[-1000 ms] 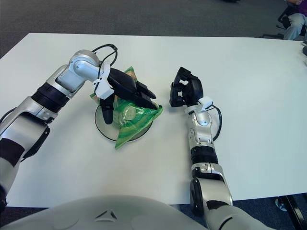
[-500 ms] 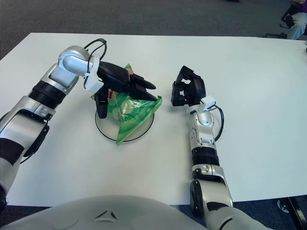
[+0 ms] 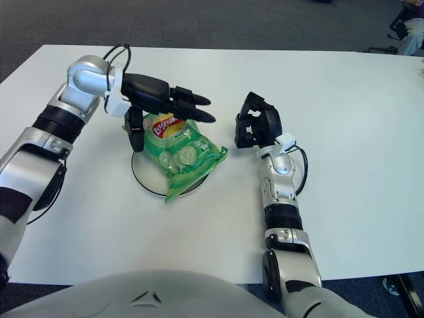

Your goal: Put the snack into the plate.

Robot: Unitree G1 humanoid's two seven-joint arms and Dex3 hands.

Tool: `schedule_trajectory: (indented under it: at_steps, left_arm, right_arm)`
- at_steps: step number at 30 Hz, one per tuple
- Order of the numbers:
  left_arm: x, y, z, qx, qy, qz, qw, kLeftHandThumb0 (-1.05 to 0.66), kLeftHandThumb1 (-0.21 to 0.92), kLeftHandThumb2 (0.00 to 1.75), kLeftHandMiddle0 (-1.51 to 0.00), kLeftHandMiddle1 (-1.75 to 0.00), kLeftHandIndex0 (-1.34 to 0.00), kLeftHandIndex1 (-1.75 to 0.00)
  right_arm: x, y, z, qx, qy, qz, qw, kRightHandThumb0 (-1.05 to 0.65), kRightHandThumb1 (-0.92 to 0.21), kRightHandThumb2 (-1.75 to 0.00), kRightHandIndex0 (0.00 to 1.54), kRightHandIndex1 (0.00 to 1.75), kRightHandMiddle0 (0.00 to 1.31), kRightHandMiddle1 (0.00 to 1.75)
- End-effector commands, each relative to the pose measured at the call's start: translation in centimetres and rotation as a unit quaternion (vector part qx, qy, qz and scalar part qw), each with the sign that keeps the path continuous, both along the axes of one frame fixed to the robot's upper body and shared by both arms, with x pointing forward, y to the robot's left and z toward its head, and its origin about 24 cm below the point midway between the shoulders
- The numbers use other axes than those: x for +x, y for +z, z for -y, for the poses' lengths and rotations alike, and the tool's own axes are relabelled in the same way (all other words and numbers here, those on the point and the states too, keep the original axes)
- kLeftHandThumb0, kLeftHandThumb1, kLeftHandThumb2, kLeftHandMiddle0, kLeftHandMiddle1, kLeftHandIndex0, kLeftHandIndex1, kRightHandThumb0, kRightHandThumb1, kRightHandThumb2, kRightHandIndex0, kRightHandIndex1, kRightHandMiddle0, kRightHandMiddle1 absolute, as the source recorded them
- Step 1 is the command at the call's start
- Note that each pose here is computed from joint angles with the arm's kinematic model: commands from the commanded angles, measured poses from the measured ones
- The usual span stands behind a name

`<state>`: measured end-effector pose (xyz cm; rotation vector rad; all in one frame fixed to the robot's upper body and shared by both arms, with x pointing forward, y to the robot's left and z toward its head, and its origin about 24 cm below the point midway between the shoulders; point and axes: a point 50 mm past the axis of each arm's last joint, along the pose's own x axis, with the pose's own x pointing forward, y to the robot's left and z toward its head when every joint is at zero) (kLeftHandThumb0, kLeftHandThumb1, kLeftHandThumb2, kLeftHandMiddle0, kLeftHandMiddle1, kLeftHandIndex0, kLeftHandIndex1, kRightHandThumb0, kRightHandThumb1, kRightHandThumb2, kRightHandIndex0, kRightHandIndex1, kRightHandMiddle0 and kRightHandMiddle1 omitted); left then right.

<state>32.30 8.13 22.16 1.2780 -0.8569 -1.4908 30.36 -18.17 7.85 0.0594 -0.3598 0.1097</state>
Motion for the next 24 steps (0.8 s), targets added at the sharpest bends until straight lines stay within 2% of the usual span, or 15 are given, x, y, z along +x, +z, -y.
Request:
schedule_trajectory:
  at_steps: [1, 9, 15, 18, 24]
  left_arm:
    - [0.32, 2.14, -0.97, -0.019, 0.023, 0.038, 0.999, -0.95, 0.72, 0.24, 0.00, 0.00, 0.00, 0.00]
    - [0.20, 2.62, -1.28, -0.059, 0.024, 0.040, 0.997, -1.01, 0.79, 0.25, 0.00, 0.00, 0.00, 0.00]
    - [0.17, 2.38, -1.41, -0.084, 0.017, 0.012, 0.996, -1.03, 0.82, 0.24, 0.00, 0.00, 0.00, 0.00]
    - [0.08, 2.44, -1.41, -0.089, 0.009, 0.020, 0.996, -1.04, 0.88, 0.19, 0.00, 0.00, 0.00, 0.00]
    - [0.31, 2.68, -1.91, -0.088, 0.015, 0.025, 0.996, -1.05, 0.91, 0.17, 0.00, 0.00, 0.00, 0.00]
  right_arm:
    - [-3.60, -6.80, 0.29, 0.033, -0.022, -0.123, 0.992, -0.55, -0.16, -1.51, 1.36, 1.75, 0.75, 1.75]
    - [-3.58, -6.76, 0.26, 0.030, -0.019, -0.122, 0.992, -0.55, -0.16, -1.51, 1.36, 1.75, 0.75, 1.75]
    - [-3.57, -6.78, 0.27, 0.029, -0.018, -0.122, 0.992, -0.55, -0.16, -1.51, 1.36, 1.75, 0.75, 1.75]
    - [-3.57, -6.78, 0.28, 0.028, -0.018, -0.122, 0.992, -0.55, -0.16, -1.51, 1.36, 1.75, 0.75, 1.75]
    - [-3.53, -6.81, 0.14, 0.027, -0.018, -0.121, 0.992, -0.55, -0.16, -1.51, 1.36, 1.75, 0.75, 1.75]
